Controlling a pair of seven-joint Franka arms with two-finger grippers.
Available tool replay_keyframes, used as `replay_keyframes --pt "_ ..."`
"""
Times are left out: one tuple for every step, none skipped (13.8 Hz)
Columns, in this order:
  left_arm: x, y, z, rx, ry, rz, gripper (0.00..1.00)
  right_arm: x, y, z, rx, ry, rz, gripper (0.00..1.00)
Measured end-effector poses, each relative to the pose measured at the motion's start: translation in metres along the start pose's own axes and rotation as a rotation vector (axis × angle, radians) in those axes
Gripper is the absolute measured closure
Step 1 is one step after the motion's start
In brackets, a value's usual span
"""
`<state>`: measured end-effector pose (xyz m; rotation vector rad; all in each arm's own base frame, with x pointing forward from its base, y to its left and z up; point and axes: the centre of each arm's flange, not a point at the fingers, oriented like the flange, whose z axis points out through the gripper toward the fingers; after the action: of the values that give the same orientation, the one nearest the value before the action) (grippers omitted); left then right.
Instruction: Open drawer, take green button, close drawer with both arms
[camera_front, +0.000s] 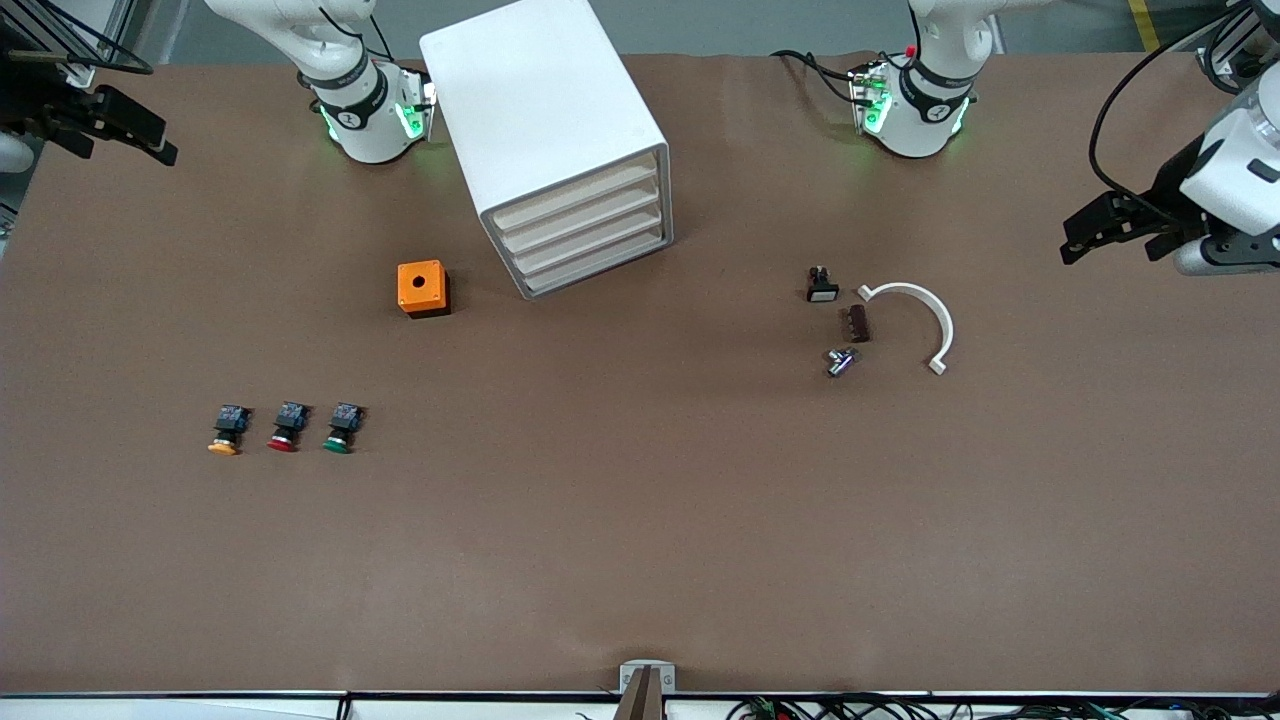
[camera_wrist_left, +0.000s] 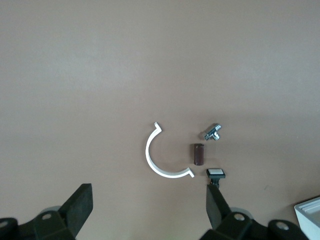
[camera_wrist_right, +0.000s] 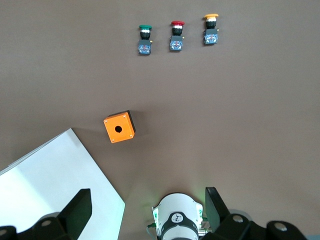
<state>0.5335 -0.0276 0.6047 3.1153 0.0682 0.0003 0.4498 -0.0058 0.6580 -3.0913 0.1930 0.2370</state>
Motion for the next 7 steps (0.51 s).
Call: replay_keyframes --pt "0.005 0.000 -0.002 -0.003 0.005 0.000 0.00 0.000 0.000 0.000 0.001 -0.002 0.000 0.00" --pt "0.010 0.000 -0.005 -0.006 0.012 0.001 0.00 0.000 0.000 0.000 0.002 -0.002 0.000 0.00" --pt "0.013 0.000 -0.009 -0.008 0.019 0.002 0.00 0.000 -0.001 0.000 0.008 -0.002 -0.002 0.00" --pt "0.014 0.000 -0.012 -0.010 0.025 0.002 0.00 -0.001 -0.002 0.000 0.016 -0.003 -0.004 0.00" --pt "0.015 0.000 -0.015 -0.011 0.030 0.002 0.00 -0.002 -0.002 0.000 0.019 -0.007 -0.003 0.00" --pt "0.016 0.000 -0.017 -0.011 0.033 0.002 0.00 -0.003 0.001 -0.001 0.021 -0.013 0.002 0.00" --pt "0.018 -0.001 -0.016 -0.012 0.030 0.002 0.00 -0.005 0.006 -0.002 0.034 -0.015 0.012 0.00"
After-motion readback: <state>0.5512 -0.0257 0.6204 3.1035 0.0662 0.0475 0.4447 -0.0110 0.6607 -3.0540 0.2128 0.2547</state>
